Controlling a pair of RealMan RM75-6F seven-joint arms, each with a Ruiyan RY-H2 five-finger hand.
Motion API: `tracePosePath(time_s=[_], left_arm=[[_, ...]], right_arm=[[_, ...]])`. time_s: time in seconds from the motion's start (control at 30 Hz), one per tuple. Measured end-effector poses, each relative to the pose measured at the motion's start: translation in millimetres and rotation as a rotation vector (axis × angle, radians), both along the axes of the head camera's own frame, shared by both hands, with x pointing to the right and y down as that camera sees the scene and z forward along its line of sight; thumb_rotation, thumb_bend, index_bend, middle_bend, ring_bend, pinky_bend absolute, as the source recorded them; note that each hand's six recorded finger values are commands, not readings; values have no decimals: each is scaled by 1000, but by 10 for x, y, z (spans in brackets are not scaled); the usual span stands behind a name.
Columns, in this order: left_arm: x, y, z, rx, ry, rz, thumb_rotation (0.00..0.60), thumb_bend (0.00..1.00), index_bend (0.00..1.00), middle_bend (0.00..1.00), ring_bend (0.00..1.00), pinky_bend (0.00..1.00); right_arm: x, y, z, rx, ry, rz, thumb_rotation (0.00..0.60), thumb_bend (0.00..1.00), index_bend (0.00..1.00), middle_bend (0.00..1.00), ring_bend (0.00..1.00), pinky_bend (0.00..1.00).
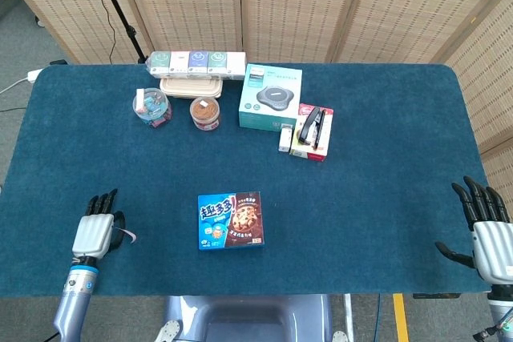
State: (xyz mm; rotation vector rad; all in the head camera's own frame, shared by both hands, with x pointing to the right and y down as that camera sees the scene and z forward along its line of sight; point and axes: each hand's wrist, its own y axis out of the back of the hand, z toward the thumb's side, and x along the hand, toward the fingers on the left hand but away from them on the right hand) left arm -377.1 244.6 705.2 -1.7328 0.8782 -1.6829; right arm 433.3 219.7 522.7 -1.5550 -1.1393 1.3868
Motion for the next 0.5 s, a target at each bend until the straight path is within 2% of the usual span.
tracePosePath(time_s=[0.3, 0.5], left_arm=[[85, -133, -137, 43, 4, 45, 600, 450, 641, 0, 0, 0], [286, -381, -351, 108, -19, 181, 600, 465, 649, 0, 0, 0]], right_arm=[[-3, 3, 6, -2, 2, -1, 600, 0, 0, 0, 0, 0], [0, 1, 7, -2, 3, 2, 600, 0, 0, 0, 0, 0]])
